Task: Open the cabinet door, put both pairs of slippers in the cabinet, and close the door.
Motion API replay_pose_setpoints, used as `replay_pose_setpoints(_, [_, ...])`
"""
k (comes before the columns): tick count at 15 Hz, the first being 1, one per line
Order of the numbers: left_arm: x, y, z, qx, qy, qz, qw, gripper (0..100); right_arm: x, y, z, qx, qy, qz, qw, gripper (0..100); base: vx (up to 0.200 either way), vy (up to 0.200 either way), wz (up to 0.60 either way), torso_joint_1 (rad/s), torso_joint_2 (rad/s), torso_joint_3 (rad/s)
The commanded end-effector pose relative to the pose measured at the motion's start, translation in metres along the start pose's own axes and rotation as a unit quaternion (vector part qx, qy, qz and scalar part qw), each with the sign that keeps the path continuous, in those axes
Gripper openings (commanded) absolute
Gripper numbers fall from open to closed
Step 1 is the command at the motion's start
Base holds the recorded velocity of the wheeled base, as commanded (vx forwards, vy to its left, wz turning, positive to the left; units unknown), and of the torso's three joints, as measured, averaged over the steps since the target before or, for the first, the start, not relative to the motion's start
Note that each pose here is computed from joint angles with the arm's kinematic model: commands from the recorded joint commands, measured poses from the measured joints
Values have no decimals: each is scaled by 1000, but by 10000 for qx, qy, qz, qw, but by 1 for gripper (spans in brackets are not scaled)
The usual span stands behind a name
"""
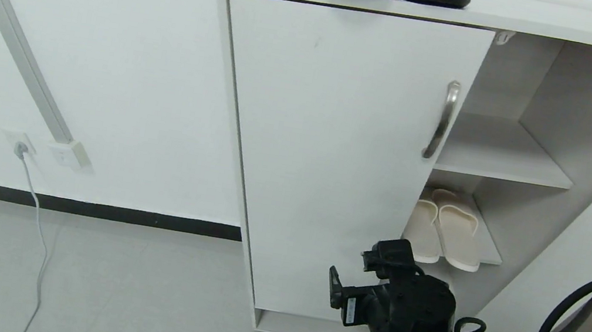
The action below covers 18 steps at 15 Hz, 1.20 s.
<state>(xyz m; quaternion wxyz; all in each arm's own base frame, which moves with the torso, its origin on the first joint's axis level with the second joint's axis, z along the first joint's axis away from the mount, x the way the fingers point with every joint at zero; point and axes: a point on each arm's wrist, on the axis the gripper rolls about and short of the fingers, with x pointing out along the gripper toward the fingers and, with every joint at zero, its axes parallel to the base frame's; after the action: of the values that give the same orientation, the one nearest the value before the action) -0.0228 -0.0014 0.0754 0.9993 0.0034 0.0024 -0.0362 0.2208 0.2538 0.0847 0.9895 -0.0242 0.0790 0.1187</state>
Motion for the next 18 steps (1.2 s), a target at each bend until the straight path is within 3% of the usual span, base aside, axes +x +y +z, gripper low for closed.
replay_pose_setpoints(1, [0,0,0,3,5,-6,10000,0,0,0,1,6,-10,3,10000,100,0,200,0,2,2,2])
replay_pose_setpoints(11, [0,0,0,18,5,1,10000,0,0,-1,1,7,-9,-5,10000,100,0,0,0,0,0,0])
replay_pose_setpoints(18, [0,0,0,11,5,1,10000,0,-1,-6,3,32,-27,-79,10000,100,0,0,0,0,2,180])
